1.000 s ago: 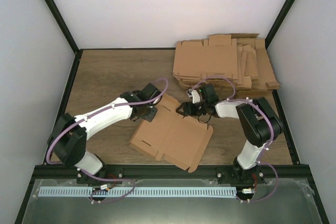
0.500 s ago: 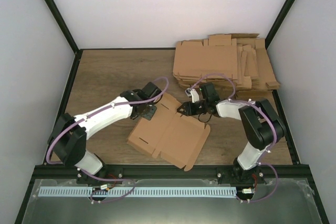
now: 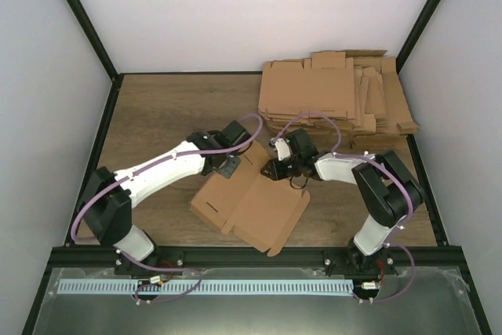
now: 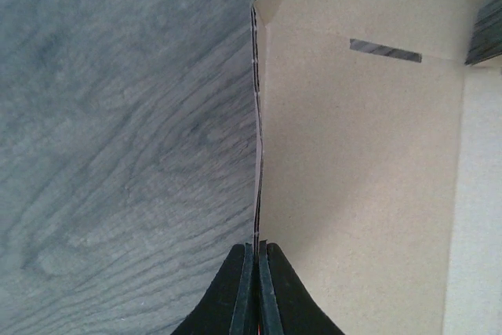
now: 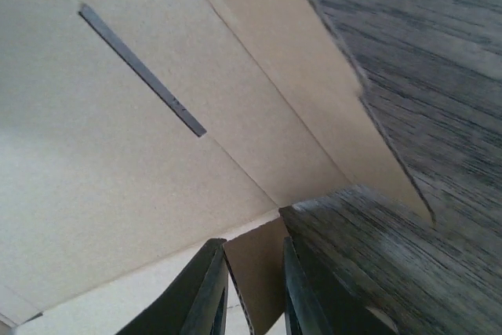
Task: Fold the paper box
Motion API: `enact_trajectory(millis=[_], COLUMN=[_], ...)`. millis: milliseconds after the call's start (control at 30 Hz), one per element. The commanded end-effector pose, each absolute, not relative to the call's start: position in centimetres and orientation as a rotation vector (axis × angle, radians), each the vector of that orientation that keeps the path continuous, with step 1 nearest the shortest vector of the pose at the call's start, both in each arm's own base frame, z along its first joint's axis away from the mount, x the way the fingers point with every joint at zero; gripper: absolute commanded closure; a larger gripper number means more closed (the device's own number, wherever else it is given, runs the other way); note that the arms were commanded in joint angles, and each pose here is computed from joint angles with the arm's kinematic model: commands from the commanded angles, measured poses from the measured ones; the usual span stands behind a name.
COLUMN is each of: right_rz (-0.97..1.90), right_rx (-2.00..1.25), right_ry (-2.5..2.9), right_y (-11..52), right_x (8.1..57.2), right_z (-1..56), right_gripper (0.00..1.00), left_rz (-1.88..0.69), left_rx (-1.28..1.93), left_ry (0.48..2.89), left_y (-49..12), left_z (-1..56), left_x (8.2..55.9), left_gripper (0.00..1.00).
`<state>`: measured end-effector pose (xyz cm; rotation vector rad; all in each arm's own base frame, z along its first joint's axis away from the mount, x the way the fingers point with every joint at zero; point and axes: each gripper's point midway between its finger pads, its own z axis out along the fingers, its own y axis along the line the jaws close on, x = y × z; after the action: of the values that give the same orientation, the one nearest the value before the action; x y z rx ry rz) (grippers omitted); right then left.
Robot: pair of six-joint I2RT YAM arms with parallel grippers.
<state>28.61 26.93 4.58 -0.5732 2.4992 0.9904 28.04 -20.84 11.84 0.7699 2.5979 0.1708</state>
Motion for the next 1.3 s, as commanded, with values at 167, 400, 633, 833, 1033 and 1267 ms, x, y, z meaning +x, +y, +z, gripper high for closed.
enact_trajectory(millis=[167, 400, 633, 833, 1033, 1267], right_rz=[0.866, 0.811, 0.833, 0.824, 0.745, 0.659], right_rx=[-0.509, -0.442, -0.432, -0.418, -0.410, -0.361], right_ry=[2.491, 2.460, 2.450, 2.342, 2.271, 2.217], right_y=[27.4, 26.3, 26.0, 25.3, 24.2, 22.9], right_x=[29.3, 29.4, 28.7, 28.7, 29.2, 31.3], right_z=[3.8, 4.2, 4.1, 7.2, 10.2, 13.3], right_gripper=[0.76, 0.72, 0.71, 0.67, 0.60, 0.51], left_rz=[0.487, 0.663, 0.649, 0.719, 0.770, 0.748], left_rx=[0.865, 0.934, 0.945, 0.971, 0.980, 0.983], left_ry=[2.405, 2.239, 2.167, 2.129, 2.112, 2.101], left_y=[-23.2, -25.3, -27.2, -27.1, -26.9, -27.0], left_z=[14.7, 16.2, 18.0, 17.8, 17.4, 17.6], left_x=[28.6, 28.1, 27.6, 27.5, 27.7, 27.6], left_gripper=[0.96, 0.96, 0.96, 0.96, 0.96, 0.96])
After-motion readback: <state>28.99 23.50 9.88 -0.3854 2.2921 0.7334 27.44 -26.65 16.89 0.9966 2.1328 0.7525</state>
